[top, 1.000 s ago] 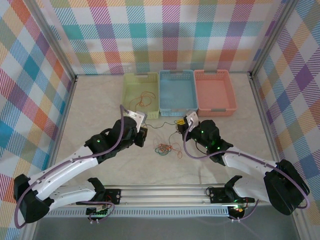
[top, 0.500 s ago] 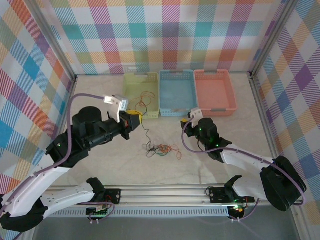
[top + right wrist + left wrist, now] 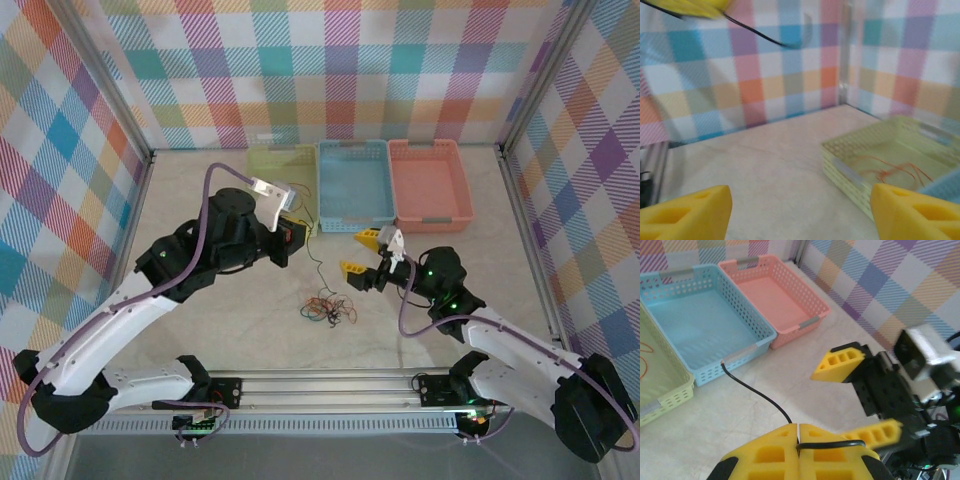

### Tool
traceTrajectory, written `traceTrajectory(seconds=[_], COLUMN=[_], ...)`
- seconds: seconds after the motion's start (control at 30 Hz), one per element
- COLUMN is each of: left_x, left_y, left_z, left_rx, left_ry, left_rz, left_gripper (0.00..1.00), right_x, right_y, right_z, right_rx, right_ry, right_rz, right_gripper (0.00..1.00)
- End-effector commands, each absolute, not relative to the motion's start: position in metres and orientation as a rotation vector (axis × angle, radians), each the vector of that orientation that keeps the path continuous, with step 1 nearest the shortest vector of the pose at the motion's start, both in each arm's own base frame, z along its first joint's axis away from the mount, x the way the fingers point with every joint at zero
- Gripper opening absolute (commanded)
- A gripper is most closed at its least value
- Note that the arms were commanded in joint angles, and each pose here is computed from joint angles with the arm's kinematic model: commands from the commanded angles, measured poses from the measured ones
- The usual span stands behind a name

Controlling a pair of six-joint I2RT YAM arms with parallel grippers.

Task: Untangle the cables

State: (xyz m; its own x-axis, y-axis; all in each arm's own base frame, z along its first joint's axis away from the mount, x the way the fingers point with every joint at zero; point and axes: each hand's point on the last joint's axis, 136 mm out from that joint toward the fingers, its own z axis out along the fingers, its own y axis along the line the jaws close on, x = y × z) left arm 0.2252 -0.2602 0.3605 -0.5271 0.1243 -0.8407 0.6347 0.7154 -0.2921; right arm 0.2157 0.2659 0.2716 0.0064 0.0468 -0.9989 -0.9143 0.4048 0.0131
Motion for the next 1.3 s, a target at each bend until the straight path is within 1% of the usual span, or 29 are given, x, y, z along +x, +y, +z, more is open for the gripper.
traceTrajectory(seconds=[0.0,0.03,0.1,0.2,0.33,0.4,0.47,0.6,0.7,0.87,0.9,1.07,1.17,1.27], left_x=[0.228,0.228,0.228,0.226,0.227,0.228,0.230,0.234,0.234,0.229,0.227,0.214,0.203,0.194], left_y=[-0.261,-0.262,-0.267,-0.271,-0.276,-0.279,-0.282,-0.286,-0.289,-0.288,-0.286,-0.275,-0.266,-0.253], left_z=[0.379,0.379,0.379,0.379,0.380,0.379,0.380,0.383,0.389,0.406,0.413,0.454,0.480,0.507], left_rx=[0.585,0.588,0.597,0.609,0.620,0.627,0.630,0.629,0.640,0.657,0.662,0.673,0.675,0.664], left_ry=[2.016,2.019,2.025,2.027,2.032,2.038,2.042,2.040,2.037,2.015,2.004,1.939,1.889,1.823], left_rz=[-0.744,-0.749,-0.769,-0.794,-0.804,-0.810,-0.813,-0.808,-0.825,-0.843,-0.843,-0.862,-0.892,-0.889], left_gripper=[0.00,0.00,0.00,0.00,0.00,0.00,0.00,0.00,0.00,0.00,0.00,0.00,0.00,0.00], right_x=[0.174,0.170,0.171,0.181,0.180,0.184,0.187,0.187,0.203,0.230,0.234,0.264,0.287,0.304], right_y=[0.274,0.276,0.281,0.287,0.302,0.309,0.316,0.331,0.337,0.345,0.345,0.339,0.329,0.317], right_z=[0.288,0.289,0.291,0.290,0.292,0.293,0.282,0.265,0.252,0.225,0.219,0.193,0.174,0.159], right_rx=[-1.035,-1.051,-1.064,-1.060,-1.116,-1.128,-1.152,-1.207,-1.171,-1.123,-1.115,-1.026,-0.942,-0.868], right_ry=[1.163,1.147,1.157,1.183,1.178,1.178,1.226,1.262,1.321,1.432,1.452,1.553,1.657,1.773], right_rz=[1.049,1.059,1.055,1.026,1.069,1.066,1.094,1.137,1.094,1.029,1.017,0.940,0.901,0.890], right_gripper=[0.76,0.78,0.80,0.80,0.80,0.79,0.78,0.72,0.60,0.34,0.31,0.23,0.16,0.14])
